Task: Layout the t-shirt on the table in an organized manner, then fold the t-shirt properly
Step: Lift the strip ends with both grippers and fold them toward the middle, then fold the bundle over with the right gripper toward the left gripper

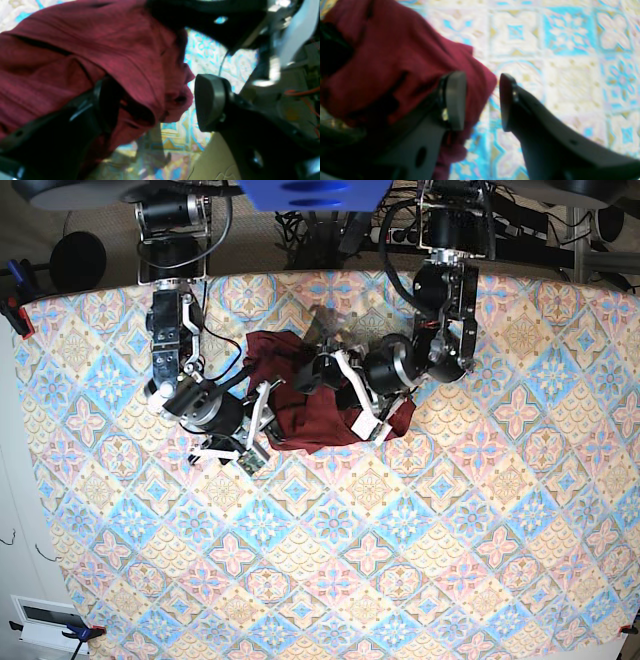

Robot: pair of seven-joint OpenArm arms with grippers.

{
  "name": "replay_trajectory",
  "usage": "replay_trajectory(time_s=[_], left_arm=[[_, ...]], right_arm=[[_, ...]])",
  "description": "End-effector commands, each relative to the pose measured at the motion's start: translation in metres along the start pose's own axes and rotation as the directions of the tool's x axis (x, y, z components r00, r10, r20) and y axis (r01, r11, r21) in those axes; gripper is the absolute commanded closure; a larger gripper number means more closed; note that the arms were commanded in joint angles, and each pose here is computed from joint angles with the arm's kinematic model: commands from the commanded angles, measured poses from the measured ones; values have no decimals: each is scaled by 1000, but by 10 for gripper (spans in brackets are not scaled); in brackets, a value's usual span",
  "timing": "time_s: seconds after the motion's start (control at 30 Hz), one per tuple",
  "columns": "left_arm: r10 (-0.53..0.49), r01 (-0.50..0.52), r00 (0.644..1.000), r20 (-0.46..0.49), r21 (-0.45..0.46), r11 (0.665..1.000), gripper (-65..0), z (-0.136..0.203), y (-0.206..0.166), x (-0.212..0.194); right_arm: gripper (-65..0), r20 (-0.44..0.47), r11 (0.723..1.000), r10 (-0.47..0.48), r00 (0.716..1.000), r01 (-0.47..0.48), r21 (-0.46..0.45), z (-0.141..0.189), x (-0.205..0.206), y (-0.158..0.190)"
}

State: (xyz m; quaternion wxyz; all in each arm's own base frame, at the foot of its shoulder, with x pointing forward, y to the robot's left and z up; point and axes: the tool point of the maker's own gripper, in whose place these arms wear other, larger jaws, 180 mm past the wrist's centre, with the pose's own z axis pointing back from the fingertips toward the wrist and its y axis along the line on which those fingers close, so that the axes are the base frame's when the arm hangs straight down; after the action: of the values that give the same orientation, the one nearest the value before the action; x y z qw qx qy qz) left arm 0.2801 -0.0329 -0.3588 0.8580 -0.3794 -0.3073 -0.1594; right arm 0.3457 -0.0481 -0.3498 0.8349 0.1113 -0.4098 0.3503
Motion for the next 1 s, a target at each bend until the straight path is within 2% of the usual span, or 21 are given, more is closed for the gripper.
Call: replay_trajectory(time_s=[0.0,0.03,0.17,0.3,0.43,0.53,0.77,0.87,0.97], left_arm=[[-22,22,999,37,-22,1000,-394,-2,-7,15],[-30,30,999,31,-20,999,-339,-3,-7,15],[-57,58,997,42,-10,998,-8,4,-7,18],[-102,101,995,13,38,994,0,25,7,7],[-148,148,989,-5,74,986,0,45,12,-1],[-163,159,987,16,138,978,0,70,24,1],[-78,51,990,120,216,975,0,122,60,11],[-39,14,993,109,226,974,0,124,71,2],[30,-48,996,83,227,973,0,117,85,-14]], right_arm=[[-210,59,1000,7,998,-7,-8,3,18,-5],[-210,57,1000,8,998,-7,-11,4,17,-6],[-210,47,1000,14,999,-13,-16,5,14,-10],[-210,74,1000,14,997,-13,-17,5,18,-10],[-210,62,1000,-1,998,2,-6,-1,13,-12],[-210,56,1000,-5,998,5,-2,-3,12,-12],[-210,60,1000,1,998,-1,3,-3,14,-9],[-210,57,1000,9,998,-10,14,-5,14,-5],[-210,58,997,51,997,-54,63,-12,20,15]])
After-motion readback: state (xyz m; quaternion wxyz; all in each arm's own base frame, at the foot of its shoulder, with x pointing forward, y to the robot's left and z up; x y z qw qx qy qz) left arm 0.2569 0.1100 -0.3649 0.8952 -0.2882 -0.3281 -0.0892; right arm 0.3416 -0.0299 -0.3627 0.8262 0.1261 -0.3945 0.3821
